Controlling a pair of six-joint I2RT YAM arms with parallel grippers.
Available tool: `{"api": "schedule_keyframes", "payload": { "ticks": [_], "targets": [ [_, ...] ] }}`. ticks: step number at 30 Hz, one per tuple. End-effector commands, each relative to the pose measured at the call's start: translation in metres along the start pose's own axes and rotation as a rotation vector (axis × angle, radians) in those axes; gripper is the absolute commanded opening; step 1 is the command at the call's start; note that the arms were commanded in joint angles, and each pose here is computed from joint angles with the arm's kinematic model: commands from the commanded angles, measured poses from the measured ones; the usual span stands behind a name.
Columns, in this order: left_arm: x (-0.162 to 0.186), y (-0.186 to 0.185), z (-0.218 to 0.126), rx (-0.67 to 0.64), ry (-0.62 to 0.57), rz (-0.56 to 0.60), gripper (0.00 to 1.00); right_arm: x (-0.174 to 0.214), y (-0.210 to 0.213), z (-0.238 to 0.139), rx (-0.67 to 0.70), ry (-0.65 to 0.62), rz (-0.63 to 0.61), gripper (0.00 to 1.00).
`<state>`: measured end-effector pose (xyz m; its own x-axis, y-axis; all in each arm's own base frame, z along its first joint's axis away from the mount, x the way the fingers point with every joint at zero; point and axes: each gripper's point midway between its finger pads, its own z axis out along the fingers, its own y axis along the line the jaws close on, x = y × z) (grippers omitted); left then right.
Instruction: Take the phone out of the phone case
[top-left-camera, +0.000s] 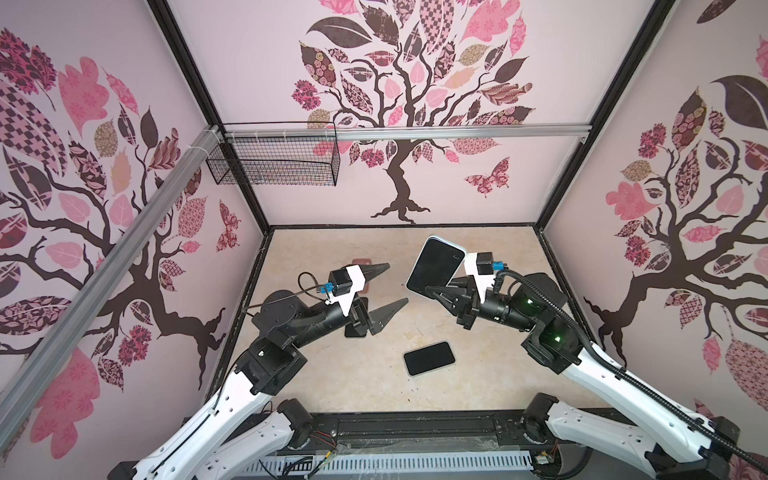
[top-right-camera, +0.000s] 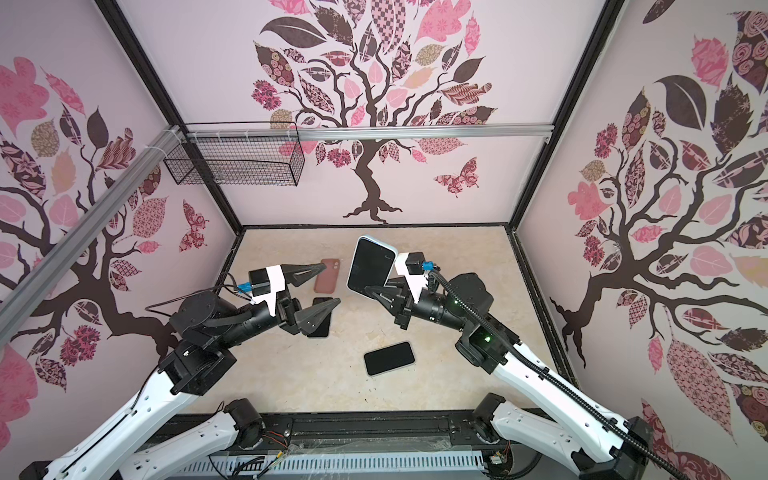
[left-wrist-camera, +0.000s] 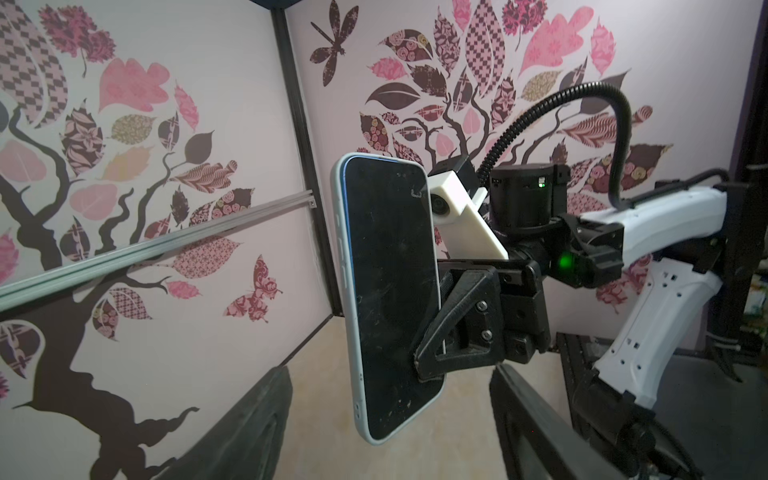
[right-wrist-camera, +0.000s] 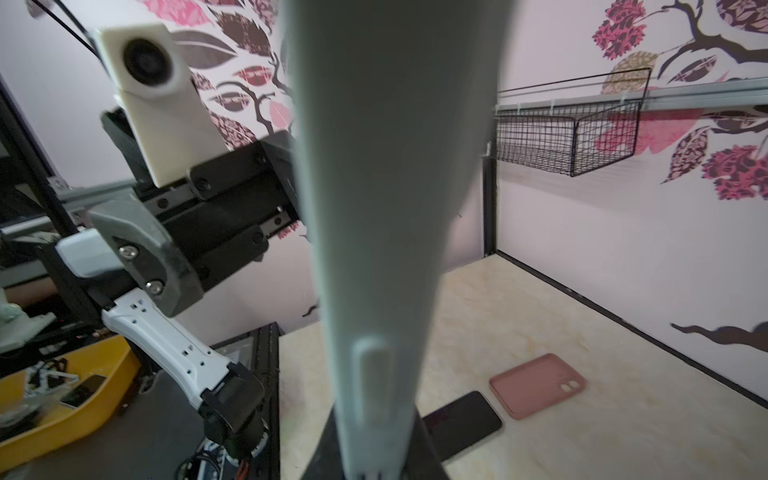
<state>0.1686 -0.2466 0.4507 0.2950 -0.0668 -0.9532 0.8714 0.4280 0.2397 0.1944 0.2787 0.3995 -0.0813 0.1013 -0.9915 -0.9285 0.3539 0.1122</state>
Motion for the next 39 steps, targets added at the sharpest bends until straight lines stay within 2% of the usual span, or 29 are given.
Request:
{"api": "schedule_keyframes", "payload": {
  "ticks": [1, 5, 8, 11, 14, 19, 24, 30, 39],
  "targets": [
    [-0.004, 0.001, 0.002, 0.02, 0.053, 0.234, 0.75, -0.018, -0.01, -0.006, 0.092, 0.008, -0.165, 0.0],
    [-0.009, 0.004, 0.007, 0.022, 0.052, 0.335, 0.67, -0.014, -0.025, -0.01, 0.176, 0.044, -0.291, 0.0],
    [-0.014, 0.001, 0.011, 0.043, 0.027, 0.358, 0.62, -0.007, -0.029, -0.01, 0.193, 0.075, -0.395, 0.0],
    [-0.018, -0.003, 0.015, 0.072, -0.003, 0.361, 0.56, 0.0, -0.026, -0.013, 0.181, 0.054, -0.509, 0.0],
    [-0.019, -0.006, 0.018, 0.099, -0.024, 0.36, 0.51, 0.0, -0.021, -0.015, 0.16, 0.038, -0.508, 0.0],
    [-0.018, -0.008, 0.021, 0.112, -0.034, 0.35, 0.47, 0.011, -0.02, -0.014, 0.134, 0.097, -0.498, 0.0],
    [-0.016, -0.009, 0.023, 0.12, -0.04, 0.35, 0.44, 0.008, -0.023, -0.013, 0.158, 0.075, -0.48, 0.0],
    [-0.013, -0.012, 0.027, 0.146, -0.038, 0.344, 0.38, 0.007, -0.015, -0.013, 0.116, 0.064, -0.478, 0.0],
    [-0.013, -0.01, 0.031, 0.141, -0.042, 0.347, 0.37, 0.007, -0.008, -0.012, 0.07, 0.061, -0.473, 0.0]
  ]
}}
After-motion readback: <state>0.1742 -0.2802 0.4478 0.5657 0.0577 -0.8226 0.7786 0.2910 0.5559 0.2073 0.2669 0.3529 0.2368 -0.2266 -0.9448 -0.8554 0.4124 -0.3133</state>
